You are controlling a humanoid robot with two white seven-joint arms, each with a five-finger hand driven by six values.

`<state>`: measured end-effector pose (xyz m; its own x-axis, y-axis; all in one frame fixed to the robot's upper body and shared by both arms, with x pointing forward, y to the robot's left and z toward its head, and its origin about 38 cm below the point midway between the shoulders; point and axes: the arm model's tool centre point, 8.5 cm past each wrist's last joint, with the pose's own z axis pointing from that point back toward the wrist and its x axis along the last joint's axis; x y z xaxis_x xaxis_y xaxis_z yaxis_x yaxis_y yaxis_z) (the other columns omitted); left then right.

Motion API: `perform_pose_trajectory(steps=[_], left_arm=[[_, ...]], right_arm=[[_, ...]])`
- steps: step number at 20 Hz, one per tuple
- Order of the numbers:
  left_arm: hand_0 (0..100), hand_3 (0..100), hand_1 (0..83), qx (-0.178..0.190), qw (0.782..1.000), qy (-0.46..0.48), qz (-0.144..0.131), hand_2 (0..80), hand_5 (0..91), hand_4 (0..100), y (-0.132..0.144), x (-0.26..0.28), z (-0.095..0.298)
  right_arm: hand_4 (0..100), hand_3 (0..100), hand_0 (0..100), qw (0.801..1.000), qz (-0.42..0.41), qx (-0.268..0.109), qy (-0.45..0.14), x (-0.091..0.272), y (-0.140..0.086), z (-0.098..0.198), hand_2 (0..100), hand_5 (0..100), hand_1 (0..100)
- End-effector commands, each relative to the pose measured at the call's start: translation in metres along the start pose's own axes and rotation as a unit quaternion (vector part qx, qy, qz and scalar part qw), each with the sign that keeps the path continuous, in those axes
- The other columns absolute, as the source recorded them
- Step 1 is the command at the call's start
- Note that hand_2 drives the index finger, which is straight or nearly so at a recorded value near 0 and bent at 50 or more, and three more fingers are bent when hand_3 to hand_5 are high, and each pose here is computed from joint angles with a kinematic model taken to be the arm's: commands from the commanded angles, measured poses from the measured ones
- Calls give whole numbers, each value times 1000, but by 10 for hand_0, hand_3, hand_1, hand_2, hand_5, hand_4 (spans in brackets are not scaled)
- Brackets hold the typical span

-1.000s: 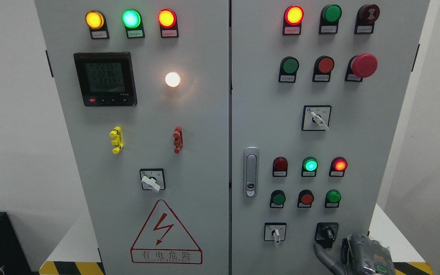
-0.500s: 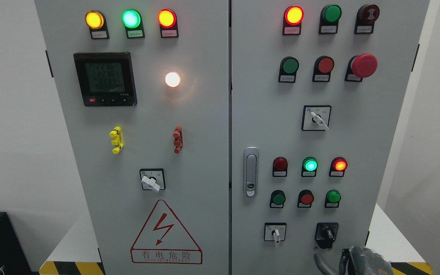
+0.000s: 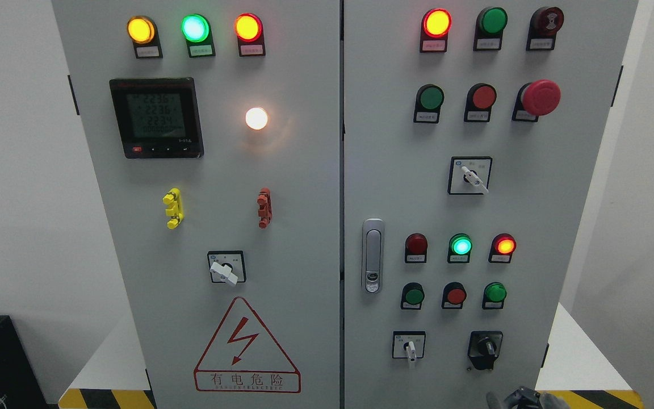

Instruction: Flip black knob to close circuit

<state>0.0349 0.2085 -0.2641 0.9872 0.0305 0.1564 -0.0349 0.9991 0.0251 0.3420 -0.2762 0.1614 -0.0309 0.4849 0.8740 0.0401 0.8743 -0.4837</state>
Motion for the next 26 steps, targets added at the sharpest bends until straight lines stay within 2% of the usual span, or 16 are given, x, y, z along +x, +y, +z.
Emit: perform_pose_trajectory(steps=[1, 2, 3, 5, 8, 10, 11, 14, 16, 19, 26], left_arm=[[120, 0, 556, 1, 1000, 11, 1, 0, 0, 0, 1, -14, 2], [120, 0, 556, 1, 1000, 11, 1, 0, 0, 0, 1, -14, 2], [120, 0, 556, 1, 1000, 11, 1, 0, 0, 0, 1, -14, 2], [120, 0, 556, 1, 1000, 11, 1, 0, 0, 0, 1, -14, 2], [120, 0, 556, 1, 1000, 11, 1, 0, 0, 0, 1, -14, 2], [120, 0, 556, 1, 1000, 11, 1, 0, 0, 0, 1, -14, 2], [120, 0, 556, 1, 1000, 11, 1, 0, 0, 0, 1, -14, 2], [120, 0, 556, 1, 1000, 9, 1, 0, 0, 0, 1, -13, 1], [120, 0, 556, 1, 1000, 11, 1, 0, 0, 0, 1, -14, 2], [120, 0, 556, 1, 1000, 10, 1, 0, 0, 0, 1, -14, 2], [120, 0, 556, 1, 1000, 10, 1, 0, 0, 0, 1, -13, 1]], right_arm=[[538, 632, 0, 988, -149, -20, -36, -3, -25, 31, 358, 381, 72], [451, 511, 0, 984, -174, -19, -39, -6, -25, 35, 304, 308, 71], [433, 492, 0, 979, -197, -14, -42, -8, -23, 38, 295, 288, 70], [289, 325, 0, 972, -231, -14, -49, -14, -26, 47, 210, 185, 66], [170, 222, 0, 958, -279, -9, -62, -19, -18, 57, 127, 80, 77], [135, 198, 0, 954, -293, 3, -66, -24, -14, 68, 105, 47, 78], [76, 147, 0, 952, -298, 11, -72, -24, -11, 72, 68, 0, 82], [0, 81, 0, 949, -301, 44, -83, -25, -2, 82, 5, 0, 74], [0, 1, 0, 949, -301, 52, -84, -27, -4, 85, 0, 0, 63], [0, 0, 0, 941, -322, 55, -88, -28, -5, 88, 0, 0, 42], [0, 0, 0, 940, -326, 55, -83, -31, -4, 88, 0, 0, 39]])
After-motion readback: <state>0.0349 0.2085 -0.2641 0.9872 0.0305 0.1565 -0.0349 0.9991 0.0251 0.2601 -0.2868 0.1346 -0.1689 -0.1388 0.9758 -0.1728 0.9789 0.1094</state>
